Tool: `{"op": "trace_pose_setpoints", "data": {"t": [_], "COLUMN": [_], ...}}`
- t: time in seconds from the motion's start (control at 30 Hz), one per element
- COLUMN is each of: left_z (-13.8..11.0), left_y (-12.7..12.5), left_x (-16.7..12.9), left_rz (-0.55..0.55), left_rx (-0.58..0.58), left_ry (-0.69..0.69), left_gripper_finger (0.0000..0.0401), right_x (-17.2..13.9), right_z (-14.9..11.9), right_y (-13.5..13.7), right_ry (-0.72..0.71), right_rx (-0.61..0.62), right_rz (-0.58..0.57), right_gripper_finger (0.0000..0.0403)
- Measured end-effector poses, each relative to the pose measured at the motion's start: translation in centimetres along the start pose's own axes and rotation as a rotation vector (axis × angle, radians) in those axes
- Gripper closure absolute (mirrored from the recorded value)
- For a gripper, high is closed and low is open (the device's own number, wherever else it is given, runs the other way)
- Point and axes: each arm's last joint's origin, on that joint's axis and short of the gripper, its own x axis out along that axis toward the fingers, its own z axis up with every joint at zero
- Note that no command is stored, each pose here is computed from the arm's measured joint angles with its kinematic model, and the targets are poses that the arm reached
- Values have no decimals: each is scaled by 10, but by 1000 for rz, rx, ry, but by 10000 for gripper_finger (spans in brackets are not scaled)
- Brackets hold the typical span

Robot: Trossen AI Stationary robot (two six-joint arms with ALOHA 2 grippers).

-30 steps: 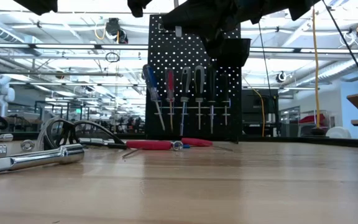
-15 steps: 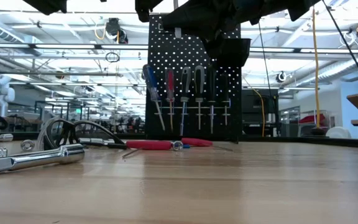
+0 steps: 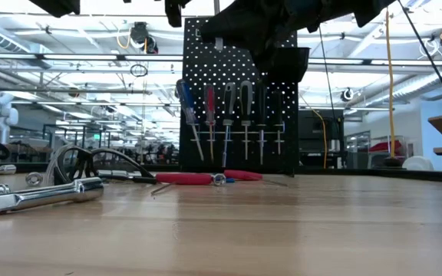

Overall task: Hang tools onto peg board
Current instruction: Hang the red screwdriver onto the peg board

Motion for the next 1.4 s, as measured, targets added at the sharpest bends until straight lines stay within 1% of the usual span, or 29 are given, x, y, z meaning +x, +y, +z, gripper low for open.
{"op": "trace_pose_setpoints", "data": {"t": [0.13, 0.3, 0.47, 0.57, 0.67, 0.73, 0.93, 1.0, 1.17, 1.23, 1.4], "left_z": [-1, -5, -6, 1, 16, 31, 85, 101, 129, 139, 155], "left_y": [1, 3, 4, 6, 8, 11, 26, 30, 38, 44, 73], "left_x": [0, 0, -1, -4, -3, 2, 22, 25, 28, 29, 29], "left_rz": [20, 80, 126, 183, 234, 257, 287, 298, 307, 281, 249], "left_rx": [4, 17, 28, 55, 90, 114, 185, 190, 269, 260, 162], "left_ry": [14, 52, 71, 72, 95, 102, 131, 125, 74, 43, 18], "left_gripper_finger": [300, 300, 300, 300, 300, 300, 300, 300, 300, 300, 300], "right_x": [-2, -11, -33, -46, -61, -69, -84, -87, -94, -97, -106], "right_z": [1, 11, 24, 22, 22, 19, 12, 8, 0, -2, 0], "right_y": [0, -2, -3, -5, -6, -6, -4, -3, 1, 3, 3], "right_ry": [-3, -43, -10, 88, 158, 197, 261, 290, 370, 385, 397], "right_rx": [-15, -25, -14, 15, 71, 86, 52, 48, 39, 40, 43], "right_rz": [-10, -126, -146, -173, -203, -252, -401, -422, -433, -432, -432], "right_gripper_finger": [315, 260, 229, 222, 219, 219, 218, 218, 218, 218, 218]}}
